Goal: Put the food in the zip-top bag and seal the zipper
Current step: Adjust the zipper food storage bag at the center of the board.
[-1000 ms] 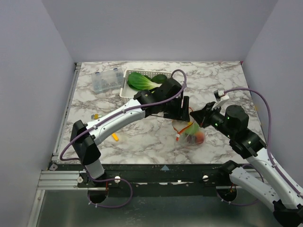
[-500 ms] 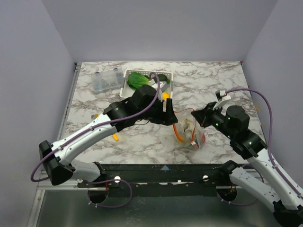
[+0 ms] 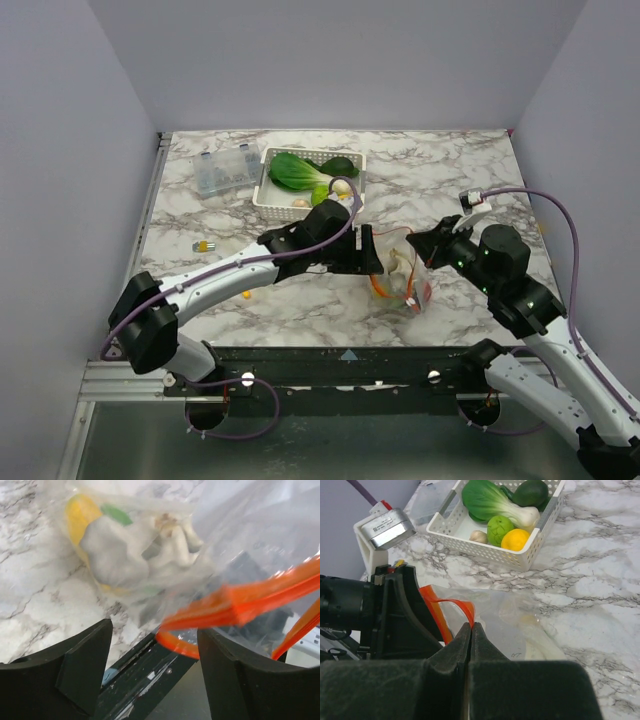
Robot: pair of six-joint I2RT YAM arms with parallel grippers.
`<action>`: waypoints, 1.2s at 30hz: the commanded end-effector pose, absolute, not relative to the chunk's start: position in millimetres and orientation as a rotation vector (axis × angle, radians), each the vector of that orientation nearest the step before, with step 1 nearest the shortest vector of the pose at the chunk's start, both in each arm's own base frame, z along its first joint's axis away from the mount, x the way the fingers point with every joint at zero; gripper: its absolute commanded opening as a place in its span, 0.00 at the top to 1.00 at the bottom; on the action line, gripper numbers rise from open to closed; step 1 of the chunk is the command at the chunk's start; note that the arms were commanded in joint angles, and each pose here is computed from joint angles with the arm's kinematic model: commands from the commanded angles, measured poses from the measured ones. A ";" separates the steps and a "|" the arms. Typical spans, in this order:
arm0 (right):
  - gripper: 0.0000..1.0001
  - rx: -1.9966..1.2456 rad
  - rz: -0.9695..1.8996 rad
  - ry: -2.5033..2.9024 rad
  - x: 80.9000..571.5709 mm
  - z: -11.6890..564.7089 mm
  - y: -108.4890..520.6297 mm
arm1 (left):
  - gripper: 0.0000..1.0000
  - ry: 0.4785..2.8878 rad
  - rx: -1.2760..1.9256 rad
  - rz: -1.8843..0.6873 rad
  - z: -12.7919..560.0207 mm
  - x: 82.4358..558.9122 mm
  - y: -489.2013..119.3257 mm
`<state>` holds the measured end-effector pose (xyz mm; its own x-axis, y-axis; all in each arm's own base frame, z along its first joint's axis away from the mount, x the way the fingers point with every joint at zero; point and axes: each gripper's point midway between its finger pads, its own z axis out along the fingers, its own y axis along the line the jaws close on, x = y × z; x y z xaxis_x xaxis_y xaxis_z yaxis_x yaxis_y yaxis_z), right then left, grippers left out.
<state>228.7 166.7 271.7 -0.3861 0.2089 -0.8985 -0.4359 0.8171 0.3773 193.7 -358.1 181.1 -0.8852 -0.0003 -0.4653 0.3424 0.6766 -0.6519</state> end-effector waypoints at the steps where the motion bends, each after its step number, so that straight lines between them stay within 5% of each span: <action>1: 0.99 -0.138 0.658 1.824 231.1 276.2 159.4 | 0.36 2.346 0.319 -1.219 220.6 210.4 -395.3; 7: 0.99 -0.087 0.586 1.822 236.8 280.2 146.8 | 0.87 2.297 0.426 -1.295 257.6 210.1 -413.0; 15: 0.99 0.135 0.374 1.755 238.3 320.4 92.1 | 0.94 2.196 0.535 -1.532 315.6 191.8 -422.5; 19: 0.99 0.142 0.337 1.739 236.7 325.3 83.6 | 0.86 2.255 0.508 -1.548 300.7 208.1 -424.1; 26: 0.99 0.149 0.312 1.800 240.8 294.9 85.9 | 0.42 2.248 0.543 -1.470 291.4 223.5 -415.8; 36: 0.99 0.136 0.293 1.845 242.0 280.5 87.9 | 0.22 2.217 0.290 -1.196 244.0 284.6 -314.6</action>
